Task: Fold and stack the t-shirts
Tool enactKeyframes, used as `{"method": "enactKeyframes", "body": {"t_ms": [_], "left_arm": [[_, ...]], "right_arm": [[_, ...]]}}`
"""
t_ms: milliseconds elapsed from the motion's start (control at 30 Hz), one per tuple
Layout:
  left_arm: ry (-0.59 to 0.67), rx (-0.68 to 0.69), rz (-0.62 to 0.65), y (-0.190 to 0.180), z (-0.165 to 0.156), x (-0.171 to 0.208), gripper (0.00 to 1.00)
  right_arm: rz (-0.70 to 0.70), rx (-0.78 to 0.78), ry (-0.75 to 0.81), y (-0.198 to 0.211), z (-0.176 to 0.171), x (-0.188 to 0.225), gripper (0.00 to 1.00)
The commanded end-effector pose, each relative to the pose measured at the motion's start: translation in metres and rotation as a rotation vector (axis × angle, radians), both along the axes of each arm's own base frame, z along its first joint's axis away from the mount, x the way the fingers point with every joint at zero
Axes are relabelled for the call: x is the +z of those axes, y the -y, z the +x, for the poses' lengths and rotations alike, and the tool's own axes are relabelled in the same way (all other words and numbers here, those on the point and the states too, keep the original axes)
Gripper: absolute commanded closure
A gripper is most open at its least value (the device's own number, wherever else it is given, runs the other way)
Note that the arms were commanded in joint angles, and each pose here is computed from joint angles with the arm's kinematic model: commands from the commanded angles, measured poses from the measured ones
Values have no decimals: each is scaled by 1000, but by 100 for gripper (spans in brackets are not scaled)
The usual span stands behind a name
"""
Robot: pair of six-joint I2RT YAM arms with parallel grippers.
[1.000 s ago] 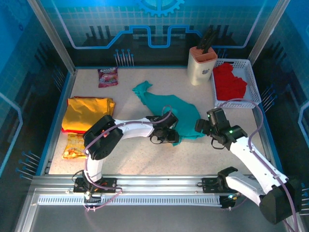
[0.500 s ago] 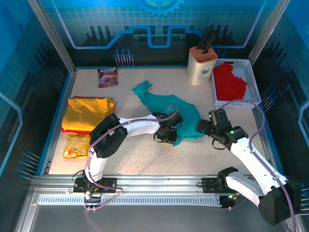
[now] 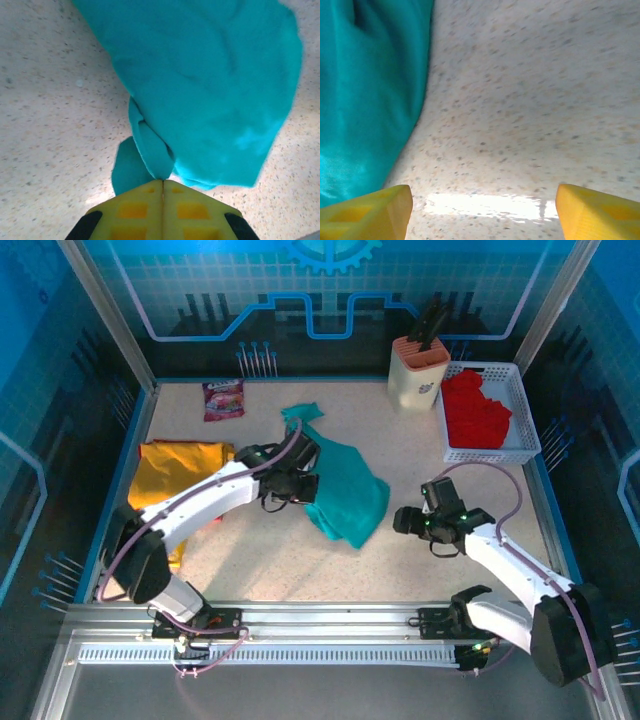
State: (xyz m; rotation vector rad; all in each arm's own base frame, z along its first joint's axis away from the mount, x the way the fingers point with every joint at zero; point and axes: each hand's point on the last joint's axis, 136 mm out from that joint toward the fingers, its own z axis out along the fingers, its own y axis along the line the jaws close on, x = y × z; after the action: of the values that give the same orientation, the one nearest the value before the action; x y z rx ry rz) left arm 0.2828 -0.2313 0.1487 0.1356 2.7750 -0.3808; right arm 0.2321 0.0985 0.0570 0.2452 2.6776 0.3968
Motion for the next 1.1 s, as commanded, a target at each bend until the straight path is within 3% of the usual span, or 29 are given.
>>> {"method": "enactKeyframes", "body": {"t_ms": [0, 300, 433, 533, 667, 767, 967, 1067], "left_arm": [[-67, -28, 58, -19, -20, -9, 100], [-82, 11, 21, -24, -13, -13, 100], [-90, 16, 10, -25, -14, -15, 100], [-90, 25, -2, -27, -14, -15, 100], [-101, 32, -18, -30, -15, -15, 100], [-98, 47, -21, -37, -15, -14, 100], [-85, 98, -8, -67, -15, -8, 100], [-80, 119, -12, -81, -15, -5, 100]], "right_arm": [[92, 141, 67, -39, 6, 8, 25], [76, 374, 170, -123, -17, 7, 19], [-53, 377, 181, -137, -26, -4, 16], [-145, 338, 137, -135, -24, -18, 29], [-227, 327, 134, -139, -21, -22, 31], [-250, 298, 112, -134, -18, -25, 47], [-233, 236, 125, -110, -3, -13, 97], [-200, 225, 145, -100, 10, 1, 100]]}}
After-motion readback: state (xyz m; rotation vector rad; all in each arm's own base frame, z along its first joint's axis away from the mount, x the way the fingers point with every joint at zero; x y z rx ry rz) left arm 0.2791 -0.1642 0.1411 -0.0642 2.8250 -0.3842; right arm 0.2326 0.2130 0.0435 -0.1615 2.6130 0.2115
